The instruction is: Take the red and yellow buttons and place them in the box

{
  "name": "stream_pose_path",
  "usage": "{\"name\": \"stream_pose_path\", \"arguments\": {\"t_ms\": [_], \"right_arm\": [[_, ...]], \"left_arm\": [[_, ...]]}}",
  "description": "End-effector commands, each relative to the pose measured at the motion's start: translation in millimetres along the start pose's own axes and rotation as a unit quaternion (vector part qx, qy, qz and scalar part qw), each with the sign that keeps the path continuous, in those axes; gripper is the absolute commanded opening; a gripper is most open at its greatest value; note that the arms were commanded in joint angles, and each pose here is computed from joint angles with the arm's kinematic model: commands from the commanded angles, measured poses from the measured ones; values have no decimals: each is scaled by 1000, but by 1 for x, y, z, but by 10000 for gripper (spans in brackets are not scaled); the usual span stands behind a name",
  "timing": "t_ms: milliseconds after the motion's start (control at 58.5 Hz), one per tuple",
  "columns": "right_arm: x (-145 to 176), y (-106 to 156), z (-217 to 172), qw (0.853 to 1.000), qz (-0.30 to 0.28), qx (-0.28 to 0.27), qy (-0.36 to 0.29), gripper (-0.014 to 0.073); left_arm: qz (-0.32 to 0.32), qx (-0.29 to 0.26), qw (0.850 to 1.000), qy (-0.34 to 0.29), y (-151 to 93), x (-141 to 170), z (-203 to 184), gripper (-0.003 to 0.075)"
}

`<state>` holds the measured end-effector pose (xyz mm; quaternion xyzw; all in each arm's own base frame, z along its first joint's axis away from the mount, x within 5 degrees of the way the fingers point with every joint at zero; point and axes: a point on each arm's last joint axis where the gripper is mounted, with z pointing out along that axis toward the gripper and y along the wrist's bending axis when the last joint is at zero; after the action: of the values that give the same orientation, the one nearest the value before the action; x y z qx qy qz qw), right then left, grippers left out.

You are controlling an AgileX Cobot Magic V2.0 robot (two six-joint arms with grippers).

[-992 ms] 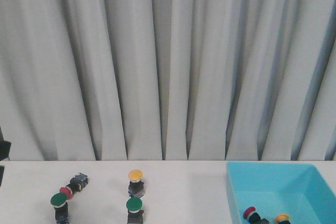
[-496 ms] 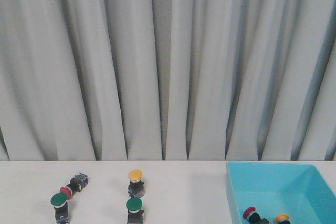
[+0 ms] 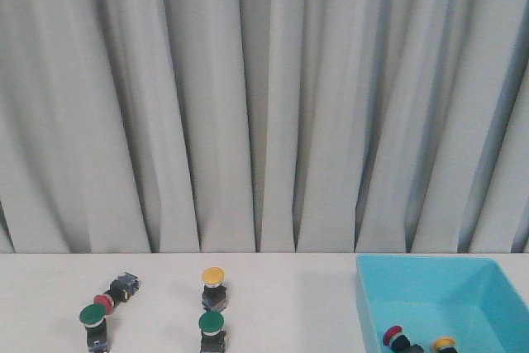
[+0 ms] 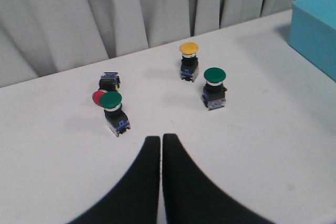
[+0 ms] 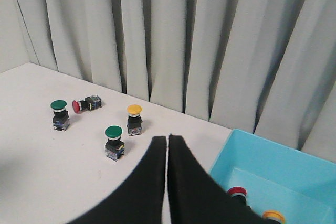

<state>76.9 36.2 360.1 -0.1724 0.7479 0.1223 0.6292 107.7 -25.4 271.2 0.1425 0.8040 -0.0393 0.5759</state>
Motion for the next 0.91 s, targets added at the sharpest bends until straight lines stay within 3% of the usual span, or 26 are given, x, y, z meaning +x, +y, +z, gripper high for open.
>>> {"name": "stream_pose_path", "arguments": {"t_ms": [0,274,701,889], "right_arm": [[-11,-2,-1,999,4,13,-33,-6],[-11,-2,-1,999,4,13,-33,-6],[-11,-3,-1,999,4,13,-33,-6],[-11,-2,-1,999,4,13,-33,-6]], "left_arm": [[-6,-30,994,-106,3,2,-2,-6],[-11,-84,971,-226,2,63,-15,-6],[-18,-133,963,-235,3,78,-34,-6],[-20,-137,966,-216,3,81,-32,-6]]}}
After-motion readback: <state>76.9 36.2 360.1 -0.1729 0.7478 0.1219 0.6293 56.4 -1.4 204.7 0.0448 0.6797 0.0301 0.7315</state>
